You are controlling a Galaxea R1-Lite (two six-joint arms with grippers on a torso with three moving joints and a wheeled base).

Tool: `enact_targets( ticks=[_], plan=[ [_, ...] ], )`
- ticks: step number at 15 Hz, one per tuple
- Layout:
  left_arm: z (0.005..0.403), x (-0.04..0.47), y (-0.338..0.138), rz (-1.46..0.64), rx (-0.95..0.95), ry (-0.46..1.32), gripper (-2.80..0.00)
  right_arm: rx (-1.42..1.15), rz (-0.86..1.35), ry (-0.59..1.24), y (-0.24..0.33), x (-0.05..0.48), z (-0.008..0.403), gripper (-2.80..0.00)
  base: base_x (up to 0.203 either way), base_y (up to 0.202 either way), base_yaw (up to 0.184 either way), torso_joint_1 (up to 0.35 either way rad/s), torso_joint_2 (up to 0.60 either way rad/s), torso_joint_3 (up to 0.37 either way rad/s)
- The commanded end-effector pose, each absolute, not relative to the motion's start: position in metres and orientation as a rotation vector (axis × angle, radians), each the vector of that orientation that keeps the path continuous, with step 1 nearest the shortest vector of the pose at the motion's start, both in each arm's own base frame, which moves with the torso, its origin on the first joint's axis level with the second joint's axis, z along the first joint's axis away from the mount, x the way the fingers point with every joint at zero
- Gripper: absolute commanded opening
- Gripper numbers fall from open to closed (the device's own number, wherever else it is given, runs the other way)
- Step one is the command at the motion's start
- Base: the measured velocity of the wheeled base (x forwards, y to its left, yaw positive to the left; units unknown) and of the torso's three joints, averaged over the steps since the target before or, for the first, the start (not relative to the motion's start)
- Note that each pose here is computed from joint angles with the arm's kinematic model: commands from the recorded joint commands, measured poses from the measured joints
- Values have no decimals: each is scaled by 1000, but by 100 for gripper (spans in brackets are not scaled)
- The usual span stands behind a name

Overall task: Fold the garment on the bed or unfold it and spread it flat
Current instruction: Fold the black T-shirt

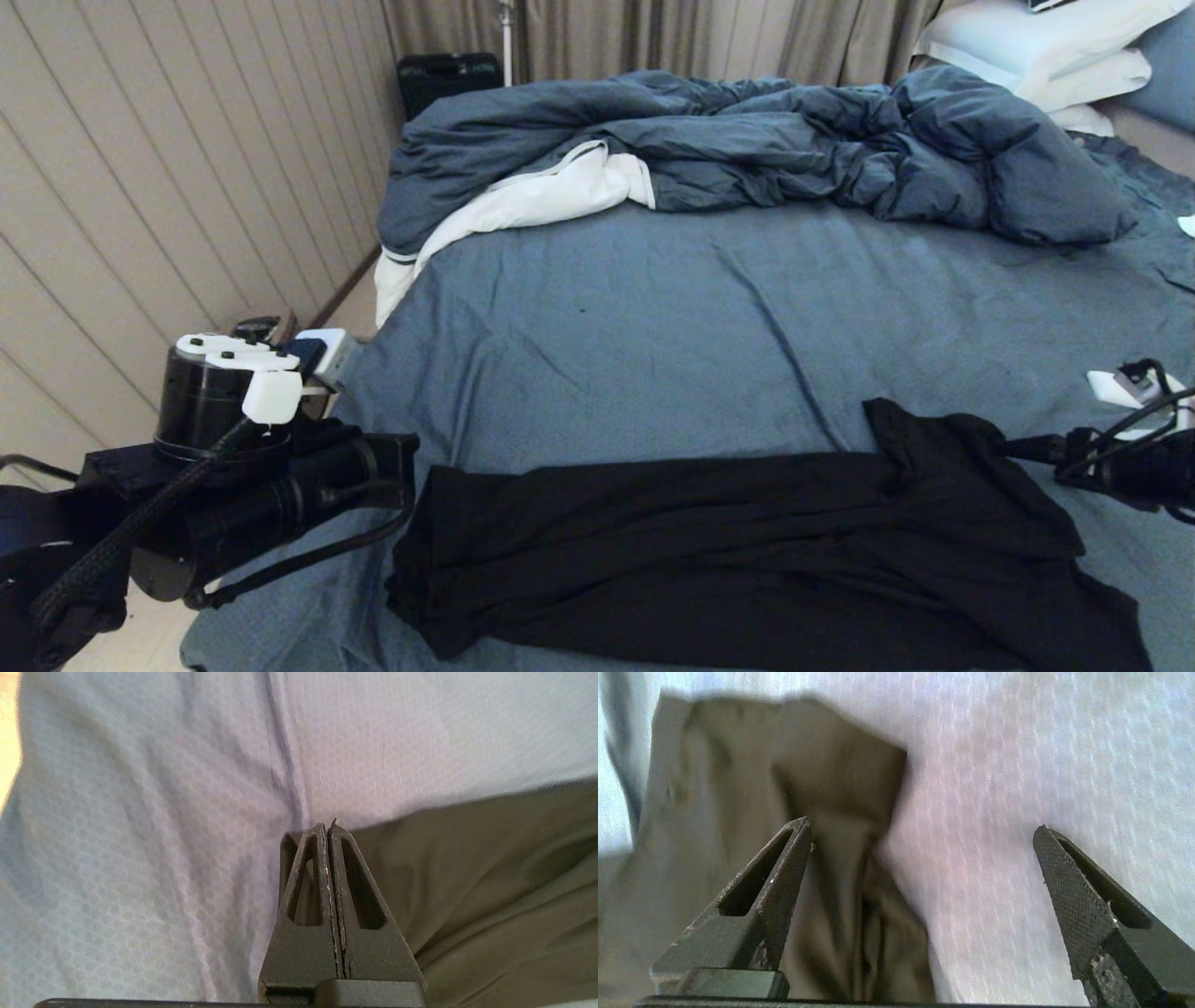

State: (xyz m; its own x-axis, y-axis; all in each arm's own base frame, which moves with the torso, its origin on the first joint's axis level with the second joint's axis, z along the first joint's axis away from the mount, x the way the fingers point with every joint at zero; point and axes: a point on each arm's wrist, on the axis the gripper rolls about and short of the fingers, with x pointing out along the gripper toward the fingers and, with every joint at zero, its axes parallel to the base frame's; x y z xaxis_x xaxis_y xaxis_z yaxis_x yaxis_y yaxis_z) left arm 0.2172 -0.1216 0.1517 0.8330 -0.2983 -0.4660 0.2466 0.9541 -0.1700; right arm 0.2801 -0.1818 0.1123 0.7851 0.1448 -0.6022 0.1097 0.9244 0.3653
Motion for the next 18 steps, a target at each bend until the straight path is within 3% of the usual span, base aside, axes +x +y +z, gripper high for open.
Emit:
enact_targets(
  ticks=[1, 5, 10, 11, 18],
  plan=[
    [147, 219, -123, -285, -102, 527, -280, 419, 33, 673, -180, 291, 111, 0, 0, 0, 0, 0, 0, 0],
    [143, 222, -124, -286, -95, 542, -280, 423, 76, 645, -164, 307, 125, 0, 0, 0, 0, 0, 0, 0],
    [138, 224, -126, -284, -91, 558, -280, 431, 129, 683, -147, 323, 114, 0, 0, 0, 0, 0, 0, 0],
    [139, 224, -125, -285, -93, 556, -280, 432, 129, 685, -147, 324, 113, -280, 0, 0, 0, 0, 0, 0],
    [138, 222, -124, -292, -93, 560, -280, 403, 135, 613, -144, 325, 140, -280, 0, 0, 0, 0, 0, 0]
  ],
)
